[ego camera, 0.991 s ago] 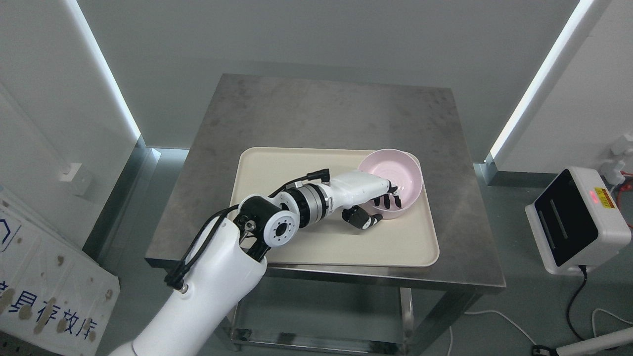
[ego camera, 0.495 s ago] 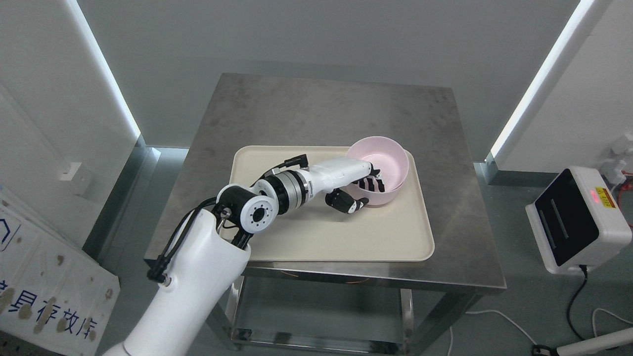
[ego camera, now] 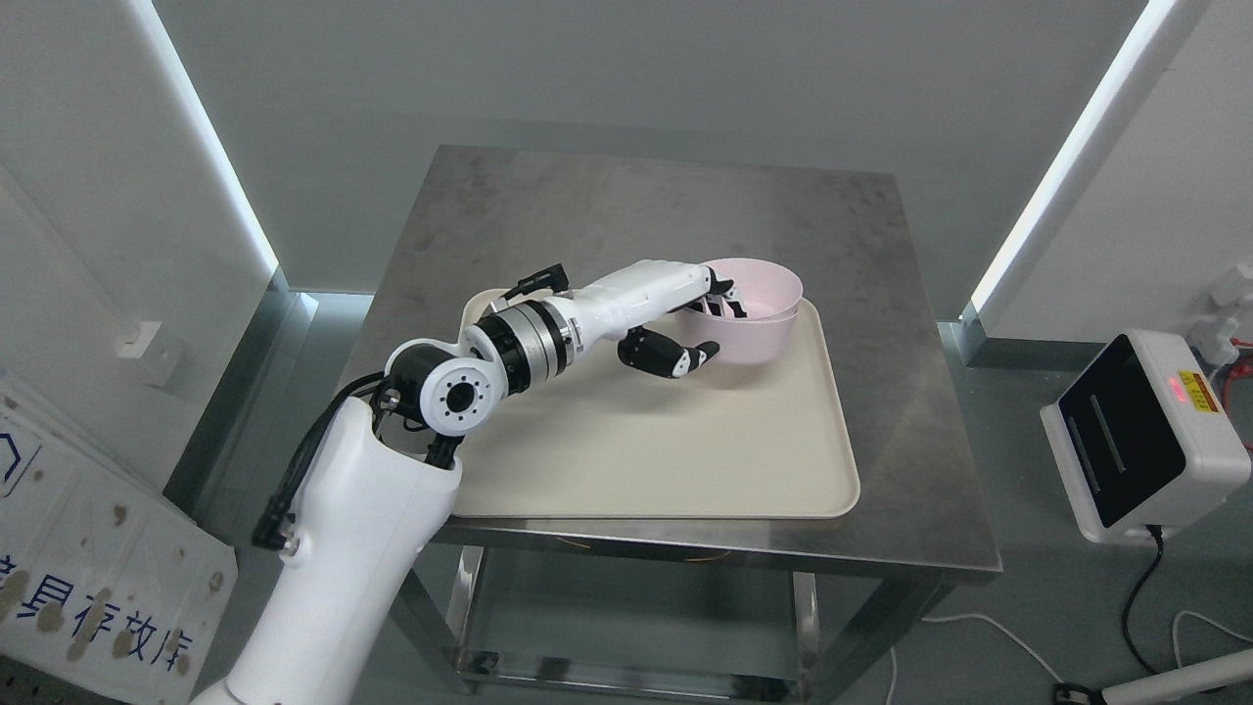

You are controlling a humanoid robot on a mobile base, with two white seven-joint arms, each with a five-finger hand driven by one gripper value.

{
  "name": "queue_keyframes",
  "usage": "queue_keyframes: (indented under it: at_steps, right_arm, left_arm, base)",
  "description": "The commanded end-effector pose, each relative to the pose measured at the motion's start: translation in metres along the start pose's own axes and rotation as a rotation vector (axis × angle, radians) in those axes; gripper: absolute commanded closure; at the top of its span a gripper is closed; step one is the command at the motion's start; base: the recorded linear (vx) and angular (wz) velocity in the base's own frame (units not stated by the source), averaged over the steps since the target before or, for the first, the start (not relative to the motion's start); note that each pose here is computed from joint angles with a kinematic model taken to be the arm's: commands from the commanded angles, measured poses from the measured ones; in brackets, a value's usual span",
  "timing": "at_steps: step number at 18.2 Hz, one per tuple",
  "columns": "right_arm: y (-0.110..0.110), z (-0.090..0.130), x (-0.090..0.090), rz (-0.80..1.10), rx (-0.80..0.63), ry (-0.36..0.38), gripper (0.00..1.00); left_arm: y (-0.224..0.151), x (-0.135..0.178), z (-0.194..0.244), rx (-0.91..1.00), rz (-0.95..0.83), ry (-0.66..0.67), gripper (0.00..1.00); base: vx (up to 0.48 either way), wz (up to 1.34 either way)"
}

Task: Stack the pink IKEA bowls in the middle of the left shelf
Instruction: 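Lift the stacked pink bowls off the tray with the left hand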

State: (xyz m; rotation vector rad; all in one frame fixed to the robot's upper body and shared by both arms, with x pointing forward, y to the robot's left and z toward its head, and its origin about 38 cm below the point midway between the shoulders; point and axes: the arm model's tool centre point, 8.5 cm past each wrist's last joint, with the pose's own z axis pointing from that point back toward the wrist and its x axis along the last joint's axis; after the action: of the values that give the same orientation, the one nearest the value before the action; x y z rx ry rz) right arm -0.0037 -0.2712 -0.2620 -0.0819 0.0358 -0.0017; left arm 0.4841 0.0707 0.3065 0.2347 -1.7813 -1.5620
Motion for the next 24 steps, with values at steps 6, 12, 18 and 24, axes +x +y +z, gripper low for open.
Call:
queue_keyframes:
  at_steps: [6, 12, 18, 24]
  right_arm:
    - [-0.011, 0.000, 0.011, -0.011, -0.016, -0.033, 0.00]
    - [-0.011, 0.000, 0.011, -0.011, -0.016, -0.033, 0.00]
    - [-0.011, 0.000, 0.011, -0.011, -0.016, -0.033, 0.00]
    - [-0.011, 0.000, 0.011, -0.011, -0.016, -0.033, 0.00]
  left_arm:
    - [0.016, 0.021, 0.057, 0.152, -0.184, -0.313, 1.00]
    - [-0.009, 0.017, 0.094, 0.222, -0.297, -0.425, 1.00]
    - [0.000, 0.014, 0.104, 0.288, -0.248, -0.453, 1.00]
    - [0.003, 0.011, 0.108, 0.305, -0.244, -0.445, 1.00]
  base:
    - [0.000, 0.00]
    - [-0.001, -0.01]
    - [-0.037, 0.00]
    - [-0.168, 0.07]
